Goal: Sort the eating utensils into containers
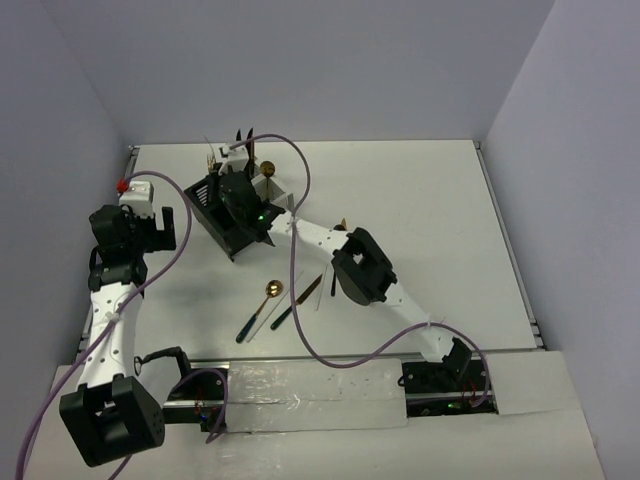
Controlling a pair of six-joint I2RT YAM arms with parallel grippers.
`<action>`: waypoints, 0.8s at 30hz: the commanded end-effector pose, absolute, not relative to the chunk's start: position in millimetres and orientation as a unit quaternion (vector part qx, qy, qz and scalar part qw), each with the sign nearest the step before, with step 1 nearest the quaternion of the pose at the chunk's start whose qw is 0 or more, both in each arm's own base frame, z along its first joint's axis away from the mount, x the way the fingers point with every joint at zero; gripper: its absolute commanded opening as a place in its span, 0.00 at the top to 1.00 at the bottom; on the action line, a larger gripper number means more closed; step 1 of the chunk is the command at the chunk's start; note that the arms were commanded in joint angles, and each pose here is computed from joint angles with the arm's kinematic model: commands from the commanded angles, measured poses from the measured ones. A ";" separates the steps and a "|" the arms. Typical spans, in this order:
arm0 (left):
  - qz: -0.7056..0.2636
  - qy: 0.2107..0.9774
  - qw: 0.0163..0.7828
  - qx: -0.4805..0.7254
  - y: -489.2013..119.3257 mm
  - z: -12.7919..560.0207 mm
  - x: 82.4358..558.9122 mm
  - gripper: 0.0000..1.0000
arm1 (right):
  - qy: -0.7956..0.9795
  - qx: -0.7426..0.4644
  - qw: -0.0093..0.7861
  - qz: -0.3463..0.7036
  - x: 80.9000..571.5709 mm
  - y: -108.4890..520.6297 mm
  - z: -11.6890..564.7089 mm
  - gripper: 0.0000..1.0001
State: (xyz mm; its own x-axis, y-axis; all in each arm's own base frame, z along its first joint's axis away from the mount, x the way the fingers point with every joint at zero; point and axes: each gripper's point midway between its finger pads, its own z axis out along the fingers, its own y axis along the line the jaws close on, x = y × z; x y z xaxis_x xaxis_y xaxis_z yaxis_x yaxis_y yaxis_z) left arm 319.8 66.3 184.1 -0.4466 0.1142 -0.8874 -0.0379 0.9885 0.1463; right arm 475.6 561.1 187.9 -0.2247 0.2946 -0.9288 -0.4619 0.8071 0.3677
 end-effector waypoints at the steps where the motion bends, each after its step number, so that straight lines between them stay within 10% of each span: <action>1: 0.077 0.826 0.557 0.024 68.4 203.7 326.9 0.01 | 0.713 -0.039 0.619 0.327 466.8 567.6 208.2 0.93; 8: 0.080 0.824 0.560 0.032 67.6 209.1 324.7 0.01 | 0.710 -0.046 0.621 0.329 457.0 560.7 224.6 0.54; 18: 0.057 0.829 0.553 0.068 54.4 221.5 318.7 0.01 | 0.678 -0.152 0.625 0.356 369.3 477.5 366.1 0.46; 24: 0.025 0.836 0.536 0.114 37.6 217.2 310.4 0.01 | 0.777 -0.169 0.552 0.252 335.2 362.2 317.3 0.44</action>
State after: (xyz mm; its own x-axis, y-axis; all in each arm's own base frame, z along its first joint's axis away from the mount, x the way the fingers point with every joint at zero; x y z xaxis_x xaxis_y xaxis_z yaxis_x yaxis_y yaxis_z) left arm 312.8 46.7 200.5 -0.4259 0.1831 -0.8860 0.0955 0.9829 0.1572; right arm 343.5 415.8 355.0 -0.2404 0.1557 -0.9581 -0.6006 0.7516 0.2728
